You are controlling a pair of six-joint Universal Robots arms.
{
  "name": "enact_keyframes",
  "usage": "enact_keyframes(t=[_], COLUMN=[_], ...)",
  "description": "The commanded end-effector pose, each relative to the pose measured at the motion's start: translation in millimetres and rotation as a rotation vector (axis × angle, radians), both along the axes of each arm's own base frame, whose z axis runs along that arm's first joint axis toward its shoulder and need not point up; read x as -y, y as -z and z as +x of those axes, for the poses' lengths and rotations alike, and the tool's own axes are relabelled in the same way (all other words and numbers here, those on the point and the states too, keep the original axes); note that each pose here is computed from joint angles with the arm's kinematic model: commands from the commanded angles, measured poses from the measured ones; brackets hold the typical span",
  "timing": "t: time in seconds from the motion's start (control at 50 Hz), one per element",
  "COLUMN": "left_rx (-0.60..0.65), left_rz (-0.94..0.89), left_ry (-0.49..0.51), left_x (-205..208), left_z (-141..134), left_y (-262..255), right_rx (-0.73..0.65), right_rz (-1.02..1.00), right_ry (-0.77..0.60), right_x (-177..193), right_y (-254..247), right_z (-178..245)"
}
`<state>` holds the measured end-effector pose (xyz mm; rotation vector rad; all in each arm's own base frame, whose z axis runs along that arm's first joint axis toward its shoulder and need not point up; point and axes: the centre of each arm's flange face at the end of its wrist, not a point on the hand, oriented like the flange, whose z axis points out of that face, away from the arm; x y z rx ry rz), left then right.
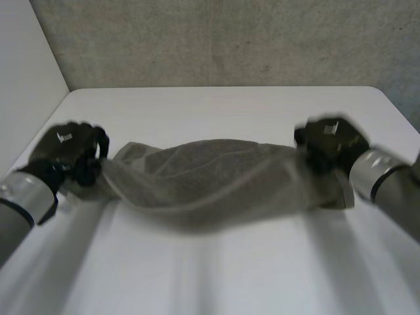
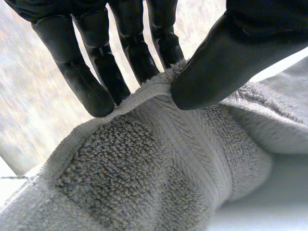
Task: Fold the towel.
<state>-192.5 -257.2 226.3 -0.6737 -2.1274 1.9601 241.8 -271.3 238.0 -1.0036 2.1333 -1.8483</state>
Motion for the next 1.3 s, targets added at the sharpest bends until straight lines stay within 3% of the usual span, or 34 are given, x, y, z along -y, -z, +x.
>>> enact_keyframes(t=[0.02,0.14,0.22,0.34,0.44,0.68,0.76,0.88,0.92,0.94,0.98,1.08,1.16,1.3], left_rx=[0.018,-0.017,-0.065,-0.094,-0.072,0.053,0.146,0.144,0.055,0.055,-0.091,-0.241,-0.253,-0.197], left_rz=[-0.274,-0.469,-0.515,-0.499,-0.360,-0.033,-0.006,-0.148,-0.336,-0.336,-0.565,-0.796,-0.782,-0.585], left_ry=[-0.012,-0.025,-0.027,-0.049,-0.071,-0.012,0.005,-0.035,-0.103,-0.104,-0.141,-0.136,-0.139,-0.135], left_x=[9,-8,-21,-20,11,75,99,130,146,146,145,123,120,126], left_z=[1,5,7,10,6,-23,-33,-44,-43,-43,-38,-25,-20,-23], left_y=[-77,-148,-183,-195,-164,-52,-17,-34,-82,-82,-147,-215,-214,-149], right_rx=[0.195,0.255,0.212,0.120,-0.107,-0.206,-0.196,-0.126,-0.024,-0.024,0.103,0.259,0.276,0.155], right_rz=[-0.410,-0.591,-0.534,-0.442,-0.316,-0.148,-0.202,-0.449,-0.706,-0.707,-0.994,-1.256,-1.191,-0.900], right_ry=[0.005,0.033,0.106,0.135,0.095,-0.029,-0.039,0.051,0.104,0.104,0.132,0.149,0.122,0.026], right_x=[-14,-39,-35,-23,-2,33,60,98,112,112,107,73,73,80], right_y=[-114,-181,-193,-186,-148,-74,-54,-71,-111,-111,-162,-226,-219,-161], right_z=[-5,-20,-40,-47,-37,4,27,40,45,45,45,32,33,38])
